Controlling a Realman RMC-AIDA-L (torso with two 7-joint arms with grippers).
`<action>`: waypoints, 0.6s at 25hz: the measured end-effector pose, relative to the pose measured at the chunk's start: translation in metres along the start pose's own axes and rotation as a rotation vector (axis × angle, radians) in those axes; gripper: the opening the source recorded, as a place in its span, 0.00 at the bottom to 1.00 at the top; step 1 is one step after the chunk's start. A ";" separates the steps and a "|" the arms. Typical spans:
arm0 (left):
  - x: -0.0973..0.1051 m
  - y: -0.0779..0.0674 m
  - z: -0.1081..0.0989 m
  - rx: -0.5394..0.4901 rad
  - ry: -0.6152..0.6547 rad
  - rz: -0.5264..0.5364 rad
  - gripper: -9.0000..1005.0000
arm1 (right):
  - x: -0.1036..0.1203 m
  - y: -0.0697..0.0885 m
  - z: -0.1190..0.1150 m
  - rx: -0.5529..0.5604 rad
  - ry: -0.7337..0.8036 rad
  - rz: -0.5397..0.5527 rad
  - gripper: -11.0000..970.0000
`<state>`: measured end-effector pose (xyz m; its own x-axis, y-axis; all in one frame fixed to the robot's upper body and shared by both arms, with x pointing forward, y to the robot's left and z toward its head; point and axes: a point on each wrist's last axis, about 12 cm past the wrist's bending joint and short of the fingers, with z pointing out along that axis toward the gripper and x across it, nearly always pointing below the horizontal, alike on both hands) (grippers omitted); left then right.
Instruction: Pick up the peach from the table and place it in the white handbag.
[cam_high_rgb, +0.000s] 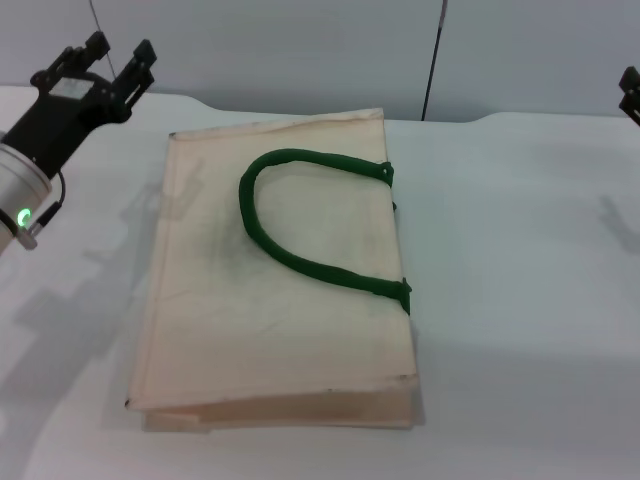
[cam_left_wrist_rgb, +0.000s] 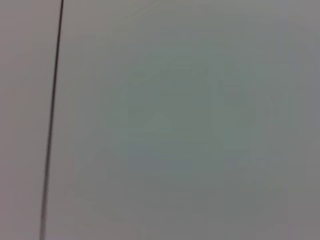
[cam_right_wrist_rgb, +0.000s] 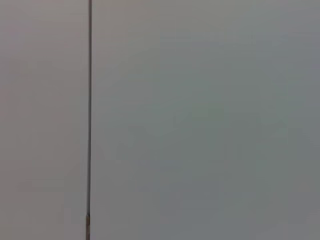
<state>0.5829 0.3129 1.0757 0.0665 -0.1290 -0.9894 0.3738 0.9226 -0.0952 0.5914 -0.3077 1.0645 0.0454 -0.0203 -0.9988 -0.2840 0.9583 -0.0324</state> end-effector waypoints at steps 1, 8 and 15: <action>0.003 -0.001 -0.001 -0.016 -0.003 0.019 0.65 | 0.000 0.000 0.000 0.000 0.001 0.001 0.89; 0.019 -0.010 -0.010 -0.162 -0.011 0.155 0.65 | 0.001 0.001 0.000 0.002 0.001 0.004 0.89; 0.025 -0.014 -0.013 -0.200 -0.004 0.190 0.65 | 0.002 0.000 -0.002 0.013 0.004 0.013 0.89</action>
<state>0.5669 0.3018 1.0509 0.1213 0.0520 -0.9913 0.1638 0.9839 0.0716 0.5895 -0.3083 1.0621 0.0383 -0.0086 -0.9992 -0.2725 0.9620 -0.0187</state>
